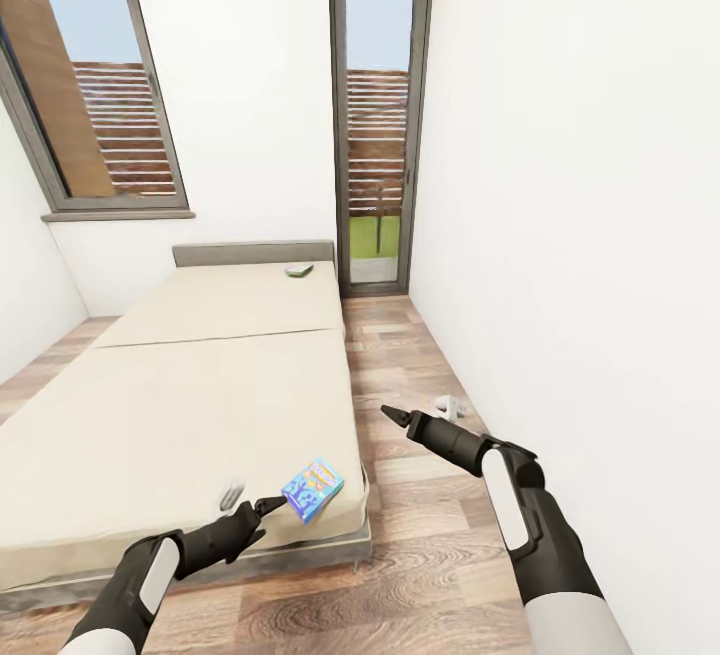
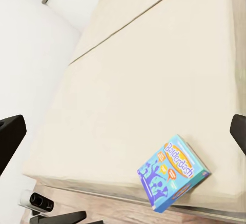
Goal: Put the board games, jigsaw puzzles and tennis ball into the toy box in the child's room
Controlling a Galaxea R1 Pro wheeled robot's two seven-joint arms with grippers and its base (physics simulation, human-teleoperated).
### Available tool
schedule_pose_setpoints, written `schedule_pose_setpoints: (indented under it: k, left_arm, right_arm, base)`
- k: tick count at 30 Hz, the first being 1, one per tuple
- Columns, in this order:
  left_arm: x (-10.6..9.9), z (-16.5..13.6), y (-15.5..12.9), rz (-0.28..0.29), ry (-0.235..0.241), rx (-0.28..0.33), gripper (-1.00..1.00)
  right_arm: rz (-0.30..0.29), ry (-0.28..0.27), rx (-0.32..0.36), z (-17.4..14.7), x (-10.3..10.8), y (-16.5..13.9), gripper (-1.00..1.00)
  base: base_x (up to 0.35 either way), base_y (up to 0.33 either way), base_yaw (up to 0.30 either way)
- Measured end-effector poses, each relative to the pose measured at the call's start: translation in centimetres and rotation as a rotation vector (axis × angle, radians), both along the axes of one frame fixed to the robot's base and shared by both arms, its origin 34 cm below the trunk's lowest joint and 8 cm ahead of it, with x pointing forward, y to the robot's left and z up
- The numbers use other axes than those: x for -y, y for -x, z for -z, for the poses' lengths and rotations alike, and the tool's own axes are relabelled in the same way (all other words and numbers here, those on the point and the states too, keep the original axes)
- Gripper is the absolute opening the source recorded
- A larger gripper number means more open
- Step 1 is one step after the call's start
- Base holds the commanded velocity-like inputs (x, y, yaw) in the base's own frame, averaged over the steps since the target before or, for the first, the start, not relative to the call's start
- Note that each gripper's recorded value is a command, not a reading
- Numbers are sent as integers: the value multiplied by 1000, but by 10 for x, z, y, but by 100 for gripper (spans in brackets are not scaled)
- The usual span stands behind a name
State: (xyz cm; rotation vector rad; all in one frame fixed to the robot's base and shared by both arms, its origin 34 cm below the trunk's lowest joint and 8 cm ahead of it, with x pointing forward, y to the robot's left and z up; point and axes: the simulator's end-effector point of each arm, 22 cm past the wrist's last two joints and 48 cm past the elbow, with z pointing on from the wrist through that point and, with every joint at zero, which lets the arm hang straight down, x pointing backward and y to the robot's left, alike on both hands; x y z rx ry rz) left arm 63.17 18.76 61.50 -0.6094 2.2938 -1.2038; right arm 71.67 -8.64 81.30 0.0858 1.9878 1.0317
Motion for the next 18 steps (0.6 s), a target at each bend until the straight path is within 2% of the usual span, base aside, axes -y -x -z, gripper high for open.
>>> schedule_pose_setpoints:
  k: [7,18]
  left_arm:
    - [0,0,0,-1,1,-2,100]
    - [-2,21,3,-5,3,-1,100]
  right_arm:
    - [1,0,1,0,0,0,100]
    - [2,1,2,21,0,2,100]
  base:
    - [0,0,0]
    - [0,0,0]
